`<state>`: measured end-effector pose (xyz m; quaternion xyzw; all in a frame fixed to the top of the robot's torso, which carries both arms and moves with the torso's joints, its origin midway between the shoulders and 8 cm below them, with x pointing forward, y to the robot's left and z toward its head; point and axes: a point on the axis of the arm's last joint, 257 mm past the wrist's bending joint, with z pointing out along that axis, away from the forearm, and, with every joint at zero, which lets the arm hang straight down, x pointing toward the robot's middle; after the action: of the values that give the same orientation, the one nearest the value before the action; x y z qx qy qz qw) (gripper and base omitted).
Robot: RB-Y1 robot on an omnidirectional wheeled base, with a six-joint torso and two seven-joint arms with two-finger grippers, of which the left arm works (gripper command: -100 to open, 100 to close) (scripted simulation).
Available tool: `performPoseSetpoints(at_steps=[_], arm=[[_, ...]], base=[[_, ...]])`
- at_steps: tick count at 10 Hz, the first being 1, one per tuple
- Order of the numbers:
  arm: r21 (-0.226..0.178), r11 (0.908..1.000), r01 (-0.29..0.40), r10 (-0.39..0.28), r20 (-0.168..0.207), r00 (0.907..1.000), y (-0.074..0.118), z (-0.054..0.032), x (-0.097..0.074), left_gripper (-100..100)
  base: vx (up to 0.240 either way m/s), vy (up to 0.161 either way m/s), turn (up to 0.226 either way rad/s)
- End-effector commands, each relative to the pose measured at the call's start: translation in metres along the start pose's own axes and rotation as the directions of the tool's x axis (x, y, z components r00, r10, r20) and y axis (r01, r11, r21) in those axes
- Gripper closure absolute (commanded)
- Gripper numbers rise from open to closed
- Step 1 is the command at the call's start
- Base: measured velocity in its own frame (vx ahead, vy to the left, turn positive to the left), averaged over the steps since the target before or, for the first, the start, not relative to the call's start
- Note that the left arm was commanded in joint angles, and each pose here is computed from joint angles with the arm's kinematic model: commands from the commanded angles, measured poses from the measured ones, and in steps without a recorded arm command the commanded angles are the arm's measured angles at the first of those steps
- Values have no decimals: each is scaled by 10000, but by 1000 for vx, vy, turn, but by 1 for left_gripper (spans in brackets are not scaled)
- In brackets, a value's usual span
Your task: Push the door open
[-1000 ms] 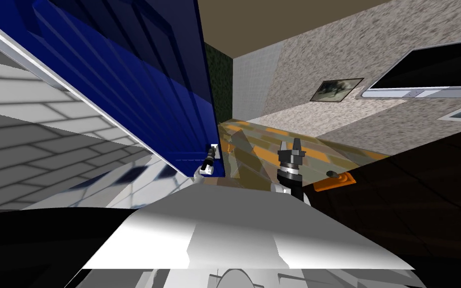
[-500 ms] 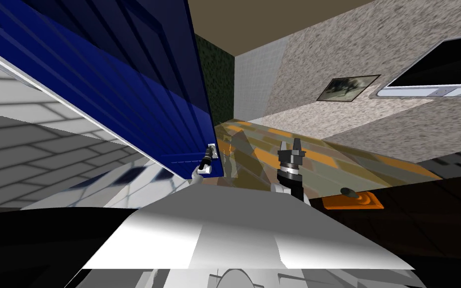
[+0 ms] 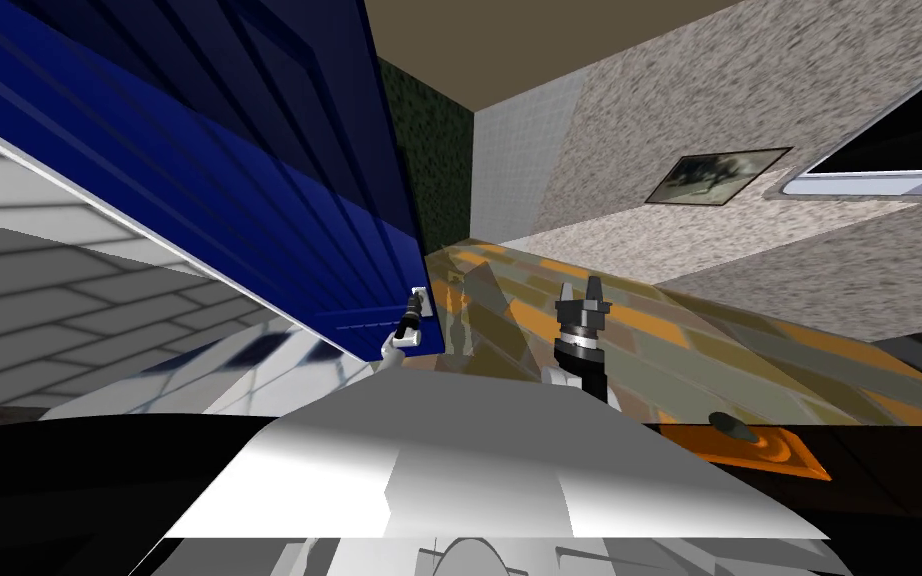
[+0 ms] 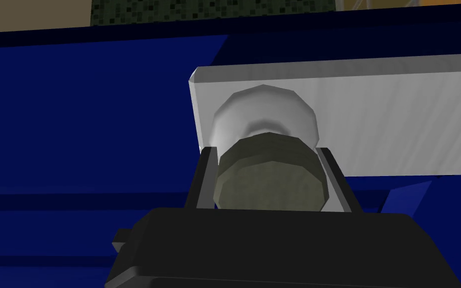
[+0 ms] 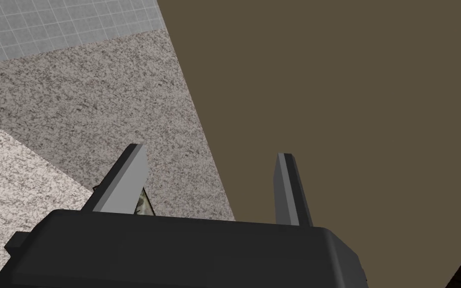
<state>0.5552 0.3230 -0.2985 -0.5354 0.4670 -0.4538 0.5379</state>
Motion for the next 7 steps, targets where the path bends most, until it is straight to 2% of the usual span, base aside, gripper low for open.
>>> performPoseSetpoints(at_steps=[1,7], arm=[[103,9999,-57,53,344,9994,-32,12,-222,100],[100,9999,51,-61,1047,9945,-25,4,-564,100]], base=[[150,-112,82],[192,-102,82]])
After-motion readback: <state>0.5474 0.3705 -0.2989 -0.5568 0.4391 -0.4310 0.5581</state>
